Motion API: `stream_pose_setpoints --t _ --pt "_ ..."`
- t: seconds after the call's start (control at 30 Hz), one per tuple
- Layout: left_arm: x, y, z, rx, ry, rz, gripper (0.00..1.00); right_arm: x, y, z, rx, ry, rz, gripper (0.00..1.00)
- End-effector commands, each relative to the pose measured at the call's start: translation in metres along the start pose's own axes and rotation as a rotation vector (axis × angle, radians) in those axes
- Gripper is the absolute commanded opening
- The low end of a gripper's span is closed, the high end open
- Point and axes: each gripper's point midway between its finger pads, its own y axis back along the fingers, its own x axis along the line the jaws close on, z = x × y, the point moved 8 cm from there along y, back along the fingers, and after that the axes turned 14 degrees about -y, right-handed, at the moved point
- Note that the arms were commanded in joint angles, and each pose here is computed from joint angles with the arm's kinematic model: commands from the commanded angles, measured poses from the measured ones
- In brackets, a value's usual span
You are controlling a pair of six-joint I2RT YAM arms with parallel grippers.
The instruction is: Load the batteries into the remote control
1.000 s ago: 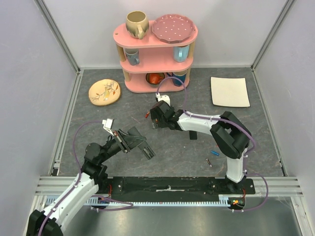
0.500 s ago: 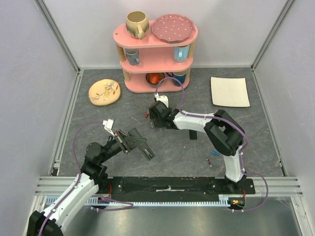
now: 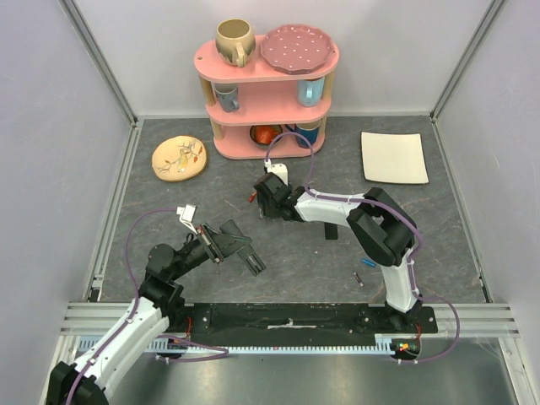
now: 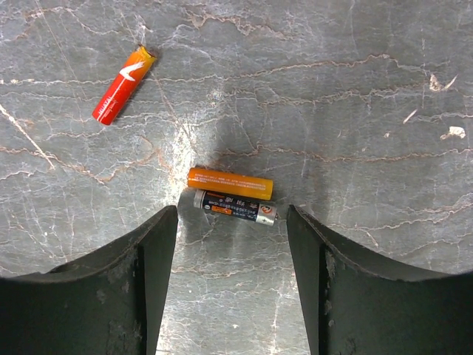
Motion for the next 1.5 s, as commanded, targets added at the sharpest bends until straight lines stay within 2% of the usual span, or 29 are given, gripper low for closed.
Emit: stream_pose_setpoints --t 0.0,0.4,1.17,1.33,1.47 --pt "0.013 0.005 -0.013 0.021 -0.027 0.008 0.02 0.004 -0.005 0.0 -0.006 -0.021 -0.006 0.68" --pt "0.014 0.006 -0.014 0.021 -0.024 0.008 0.02 0.003 -0.007 -0.002 -0.008 -0.012 -0.013 0.65" --pt "0.016 0.007 -0.017 0.028 -0.016 0.009 0.02 -0.008 -0.004 -0.01 0.01 0.013 -0.026 0.45" --pt "0.016 0.007 -0.017 0.024 -0.018 0.009 0.02 -0.014 0.003 -0.011 0.008 0.025 -0.021 0.47" --pt "0.016 0.006 -0.016 0.023 -0.018 0.006 0.02 -0.017 0.008 -0.008 -0.008 0.03 -0.021 0.56"
